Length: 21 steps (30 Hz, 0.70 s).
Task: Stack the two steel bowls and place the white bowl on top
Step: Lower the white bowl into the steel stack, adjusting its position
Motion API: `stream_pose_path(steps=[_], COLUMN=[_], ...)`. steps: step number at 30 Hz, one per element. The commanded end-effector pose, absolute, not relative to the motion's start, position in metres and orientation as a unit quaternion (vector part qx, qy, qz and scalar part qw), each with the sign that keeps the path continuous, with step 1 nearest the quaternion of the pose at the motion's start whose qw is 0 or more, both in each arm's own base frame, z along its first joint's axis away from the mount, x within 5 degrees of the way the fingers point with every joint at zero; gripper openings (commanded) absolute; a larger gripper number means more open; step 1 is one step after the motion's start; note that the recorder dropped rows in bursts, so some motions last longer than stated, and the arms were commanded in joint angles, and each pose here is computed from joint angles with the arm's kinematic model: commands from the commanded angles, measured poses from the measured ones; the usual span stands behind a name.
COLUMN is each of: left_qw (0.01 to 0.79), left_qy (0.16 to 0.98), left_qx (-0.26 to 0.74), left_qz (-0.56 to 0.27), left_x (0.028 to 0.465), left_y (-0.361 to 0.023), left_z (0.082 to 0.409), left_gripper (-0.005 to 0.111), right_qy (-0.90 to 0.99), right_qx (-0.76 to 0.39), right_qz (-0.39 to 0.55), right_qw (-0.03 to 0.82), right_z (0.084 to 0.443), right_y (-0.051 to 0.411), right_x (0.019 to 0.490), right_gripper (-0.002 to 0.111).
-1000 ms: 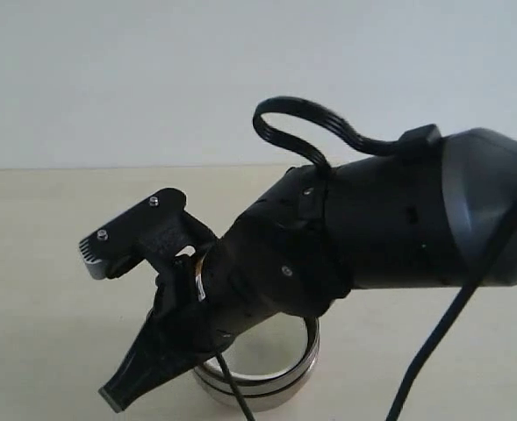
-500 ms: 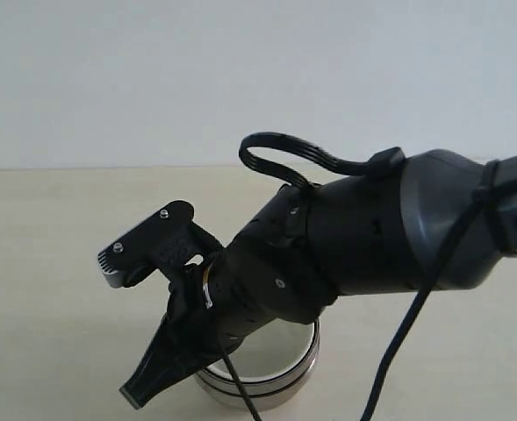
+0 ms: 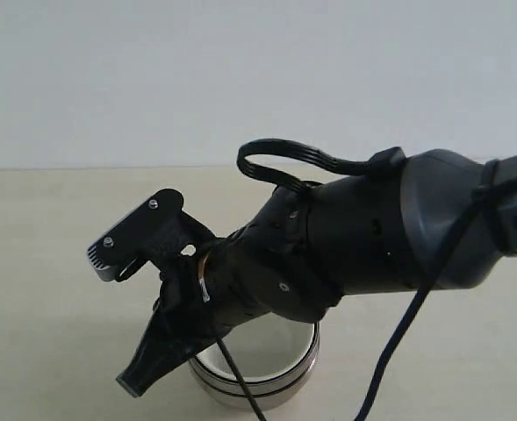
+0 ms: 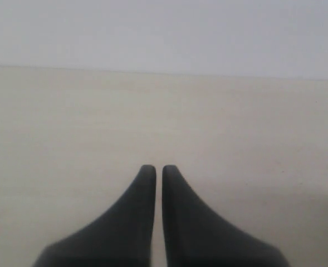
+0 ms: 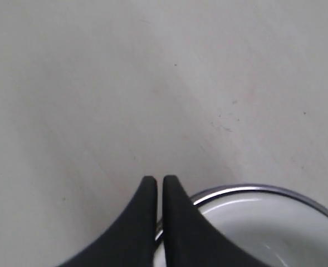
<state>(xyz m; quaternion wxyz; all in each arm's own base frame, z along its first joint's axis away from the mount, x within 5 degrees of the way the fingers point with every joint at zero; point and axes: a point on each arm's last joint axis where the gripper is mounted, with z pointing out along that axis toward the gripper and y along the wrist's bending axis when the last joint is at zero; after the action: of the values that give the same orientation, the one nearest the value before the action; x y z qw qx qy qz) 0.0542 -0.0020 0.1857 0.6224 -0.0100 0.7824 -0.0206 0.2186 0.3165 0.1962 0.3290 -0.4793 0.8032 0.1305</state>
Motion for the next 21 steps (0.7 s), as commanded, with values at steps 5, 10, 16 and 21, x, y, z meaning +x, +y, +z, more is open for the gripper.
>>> stream_pose_path(steps=[5,10,16,21], left_qw=[0.625,0.625,0.625,0.625], left_qy=[0.78,0.78,0.78,0.78], left_qx=[-0.01,-0.01,-0.01,-0.01], left_qz=[-0.023,-0.023,-0.023,-0.023], left_x=[0.054,0.054,0.054,0.054], left_y=[-0.002,-0.002,-0.002,-0.002], left_z=[0.186,0.186,0.186,0.186], left_gripper=[0.004,0.004,0.004,0.004], right_qy=[0.842,0.846,0.846,0.848], right_qx=[-0.408,-0.411,-0.411,-0.412], right_qz=[0.118,0.114,0.113,0.111], right_qw=[0.333,0.321,0.32,0.315], right_z=[0.196,0.186,0.183,0.183], right_y=[0.291,0.292,0.293,0.292], right_x=[0.253,0.253,0.254,0.253], right_gripper=[0.0,0.0,0.0,0.0])
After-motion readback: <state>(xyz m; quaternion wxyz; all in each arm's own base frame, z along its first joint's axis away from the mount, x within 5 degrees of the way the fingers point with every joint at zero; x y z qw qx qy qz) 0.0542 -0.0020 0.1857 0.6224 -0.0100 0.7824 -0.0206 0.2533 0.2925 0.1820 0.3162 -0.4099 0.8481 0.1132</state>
